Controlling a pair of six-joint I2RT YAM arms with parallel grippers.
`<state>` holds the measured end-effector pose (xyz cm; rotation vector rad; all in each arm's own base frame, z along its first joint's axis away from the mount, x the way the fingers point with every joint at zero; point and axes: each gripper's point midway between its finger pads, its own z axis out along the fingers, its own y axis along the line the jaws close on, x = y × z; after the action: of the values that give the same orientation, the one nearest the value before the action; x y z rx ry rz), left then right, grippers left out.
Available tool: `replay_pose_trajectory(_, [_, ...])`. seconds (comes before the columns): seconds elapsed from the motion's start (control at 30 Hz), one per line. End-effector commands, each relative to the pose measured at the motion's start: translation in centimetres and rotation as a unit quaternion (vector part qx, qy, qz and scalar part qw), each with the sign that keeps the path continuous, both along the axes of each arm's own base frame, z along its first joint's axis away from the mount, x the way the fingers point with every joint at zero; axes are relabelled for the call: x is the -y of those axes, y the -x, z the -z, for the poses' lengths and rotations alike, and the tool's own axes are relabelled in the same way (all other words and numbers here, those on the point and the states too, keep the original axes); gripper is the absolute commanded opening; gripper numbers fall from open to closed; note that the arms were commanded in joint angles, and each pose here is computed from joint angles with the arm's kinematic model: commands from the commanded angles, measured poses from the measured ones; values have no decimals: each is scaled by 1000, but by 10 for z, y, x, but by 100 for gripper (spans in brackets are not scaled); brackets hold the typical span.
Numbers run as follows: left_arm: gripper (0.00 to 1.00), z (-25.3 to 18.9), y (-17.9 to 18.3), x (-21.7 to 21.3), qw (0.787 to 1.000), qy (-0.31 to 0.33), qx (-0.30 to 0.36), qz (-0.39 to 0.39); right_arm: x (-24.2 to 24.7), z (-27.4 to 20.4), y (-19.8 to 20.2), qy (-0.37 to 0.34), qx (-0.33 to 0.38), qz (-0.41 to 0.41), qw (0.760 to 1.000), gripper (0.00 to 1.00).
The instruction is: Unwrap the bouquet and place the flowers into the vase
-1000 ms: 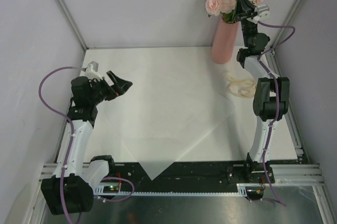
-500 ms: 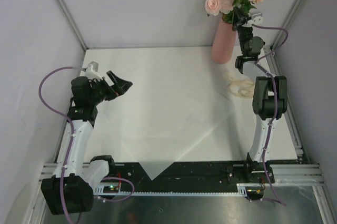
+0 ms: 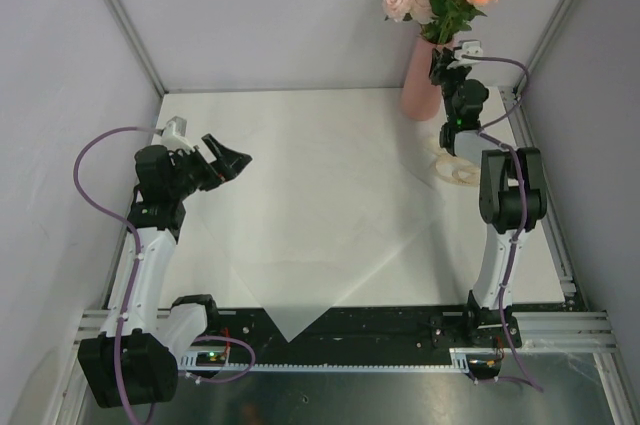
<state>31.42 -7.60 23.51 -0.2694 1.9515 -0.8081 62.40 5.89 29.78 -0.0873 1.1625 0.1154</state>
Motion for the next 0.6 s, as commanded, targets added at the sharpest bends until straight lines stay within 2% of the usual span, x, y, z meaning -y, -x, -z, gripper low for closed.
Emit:
replay_pose_trajectory(0.0, [100, -8, 0, 1, 1000, 7, 18, 6, 14, -37, 24, -31, -7, 42, 999, 40])
replay_pose_trajectory(0.1, [100, -8, 1, 1, 1000, 8, 18, 6, 14, -33, 35, -41, -38, 50, 997, 51])
replay_pose_trajectory(0.17, [100, -8, 1, 1, 1000, 8, 19, 5, 12, -34, 43, -45, -58, 46, 996, 53])
replay_pose_trajectory(0.3, [100, -8, 0, 1, 1000, 9, 18, 5, 3, -50, 58, -44, -70, 32, 996, 55])
replay_pose_trajectory(0.57, [100, -7, 0, 1, 1000, 11, 19, 6, 9, -126, 75, -74, -45, 41, 995, 56])
